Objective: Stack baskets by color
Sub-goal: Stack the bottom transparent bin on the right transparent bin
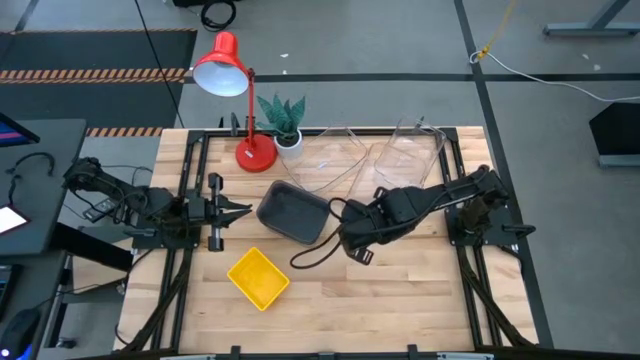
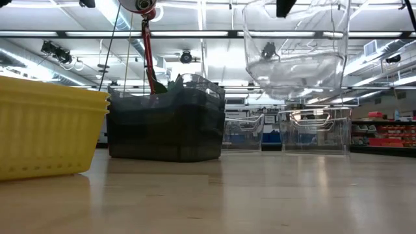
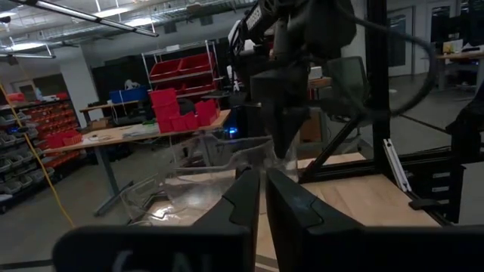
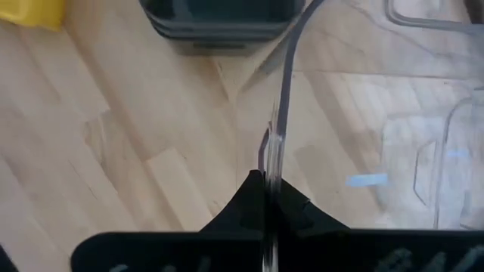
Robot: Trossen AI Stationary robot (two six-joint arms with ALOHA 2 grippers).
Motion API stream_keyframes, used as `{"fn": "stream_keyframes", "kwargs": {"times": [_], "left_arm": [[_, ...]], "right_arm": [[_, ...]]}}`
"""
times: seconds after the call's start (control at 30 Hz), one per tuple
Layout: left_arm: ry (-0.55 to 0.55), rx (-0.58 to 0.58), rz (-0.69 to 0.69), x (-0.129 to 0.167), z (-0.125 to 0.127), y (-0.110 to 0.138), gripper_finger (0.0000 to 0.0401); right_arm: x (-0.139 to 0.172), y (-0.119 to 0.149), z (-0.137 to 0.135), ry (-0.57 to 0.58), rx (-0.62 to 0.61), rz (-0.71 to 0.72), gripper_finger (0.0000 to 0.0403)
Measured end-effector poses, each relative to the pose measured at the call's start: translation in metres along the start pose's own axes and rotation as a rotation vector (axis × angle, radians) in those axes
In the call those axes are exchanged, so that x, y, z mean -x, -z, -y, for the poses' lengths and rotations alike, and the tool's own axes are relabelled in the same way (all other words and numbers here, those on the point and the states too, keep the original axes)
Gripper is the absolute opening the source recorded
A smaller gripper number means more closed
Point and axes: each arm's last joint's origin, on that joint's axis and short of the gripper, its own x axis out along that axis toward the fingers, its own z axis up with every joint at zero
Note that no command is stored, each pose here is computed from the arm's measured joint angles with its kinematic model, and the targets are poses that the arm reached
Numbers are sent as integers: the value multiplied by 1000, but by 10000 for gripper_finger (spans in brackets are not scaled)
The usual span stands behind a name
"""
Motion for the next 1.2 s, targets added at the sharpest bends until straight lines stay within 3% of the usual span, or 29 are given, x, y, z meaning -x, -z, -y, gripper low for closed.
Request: {"fn": "stream_keyframes", "kwargs": {"times": [0.4, 0.8, 1.2], "left_arm": [[1, -1, -1, 0, 0, 0, 31], [0, -1, -1, 0, 0, 0, 28], [0, -1, -1, 0, 0, 0, 35]], "right_arm": [[-4, -12, 22, 43, 118, 19, 0], [-5, 12, 94, 124, 35, -26, 0], [-44, 34, 156, 222, -20, -58, 0]]}}
